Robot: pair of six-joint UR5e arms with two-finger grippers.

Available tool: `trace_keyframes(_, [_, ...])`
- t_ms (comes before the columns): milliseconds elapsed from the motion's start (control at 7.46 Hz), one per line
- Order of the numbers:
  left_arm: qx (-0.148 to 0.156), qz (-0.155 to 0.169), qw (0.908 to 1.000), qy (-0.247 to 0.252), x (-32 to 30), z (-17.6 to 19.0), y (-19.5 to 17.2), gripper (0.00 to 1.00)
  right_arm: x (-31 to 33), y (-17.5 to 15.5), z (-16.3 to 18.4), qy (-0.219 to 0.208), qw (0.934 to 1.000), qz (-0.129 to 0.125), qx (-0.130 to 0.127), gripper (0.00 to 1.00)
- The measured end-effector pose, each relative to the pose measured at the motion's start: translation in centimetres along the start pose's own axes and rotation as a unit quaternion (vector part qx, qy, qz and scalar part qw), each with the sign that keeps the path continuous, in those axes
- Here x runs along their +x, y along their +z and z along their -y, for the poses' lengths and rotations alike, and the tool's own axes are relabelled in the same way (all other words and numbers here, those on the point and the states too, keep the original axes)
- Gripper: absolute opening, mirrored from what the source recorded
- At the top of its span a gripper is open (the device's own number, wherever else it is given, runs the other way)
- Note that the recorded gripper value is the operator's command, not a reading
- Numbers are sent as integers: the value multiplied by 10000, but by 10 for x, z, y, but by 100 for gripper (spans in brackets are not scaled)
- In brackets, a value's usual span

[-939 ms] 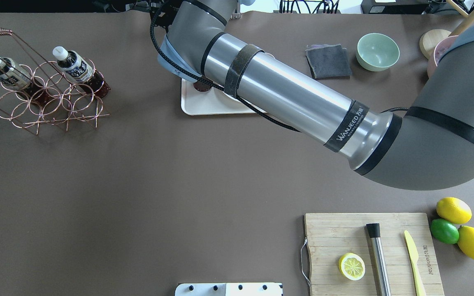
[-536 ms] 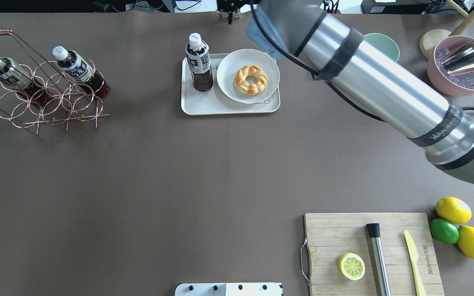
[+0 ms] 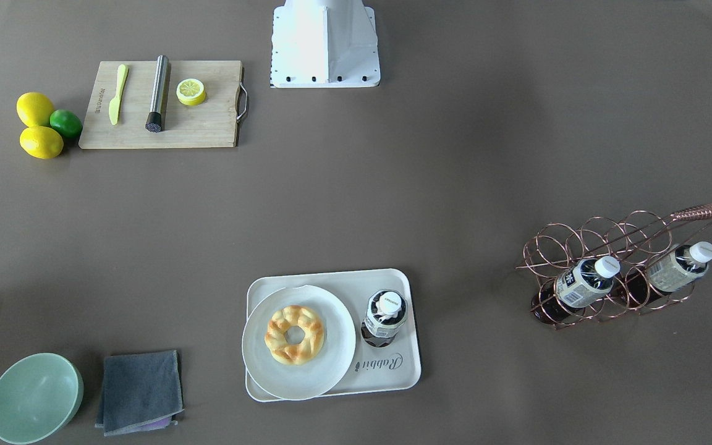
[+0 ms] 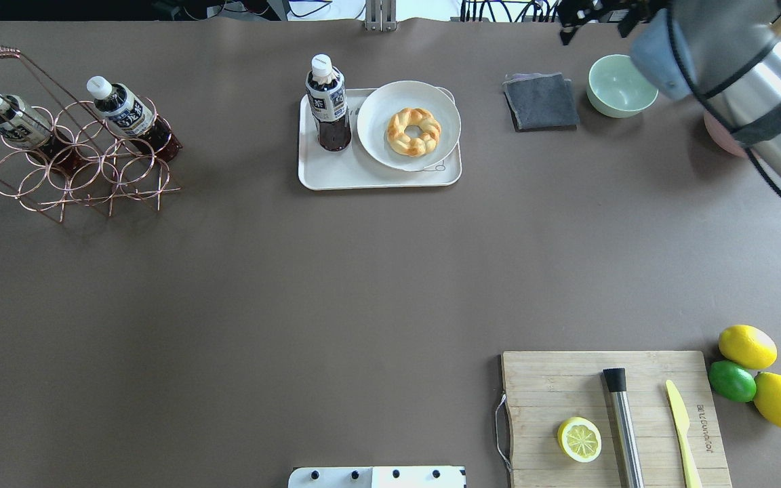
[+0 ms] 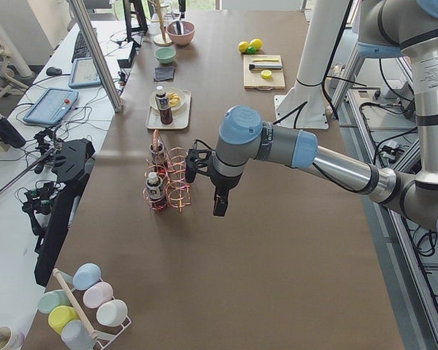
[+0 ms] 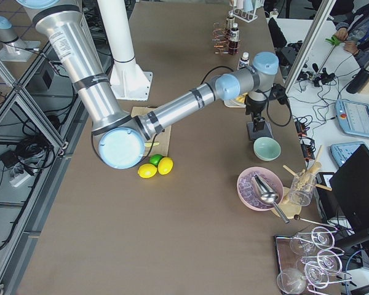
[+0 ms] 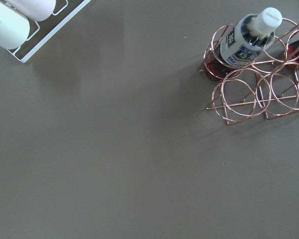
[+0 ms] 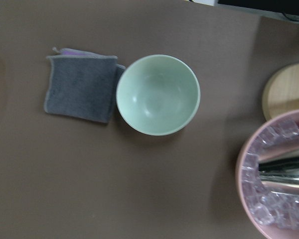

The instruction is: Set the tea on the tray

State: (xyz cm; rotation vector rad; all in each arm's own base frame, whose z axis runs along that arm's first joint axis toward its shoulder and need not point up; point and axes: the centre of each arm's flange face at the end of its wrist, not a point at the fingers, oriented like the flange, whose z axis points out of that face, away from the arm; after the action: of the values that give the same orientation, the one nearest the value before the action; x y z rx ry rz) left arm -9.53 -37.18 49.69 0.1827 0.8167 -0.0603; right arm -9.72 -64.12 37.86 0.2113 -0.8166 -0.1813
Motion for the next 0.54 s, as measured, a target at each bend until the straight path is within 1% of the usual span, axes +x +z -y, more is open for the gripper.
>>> trace_keyframes(134, [-58,5,10000,18,-5,-5,4,97,61,-5,-39,2,10000,-58,-37,100])
trace_keyframes(268, [-144,8,9997,188,-14,-11,11,97,115,-10,-75,15,9999,-73,-72,100])
trace_keyframes(402, [-218,10,9993,302,-27,-16,18,97,157,-11,-109,28,9999,-92,-119,100])
trace_keyframes(536, [-208,22,9992,332,-48,-21,20,97,190,-5,-144,-2,9997,-130,-223,100])
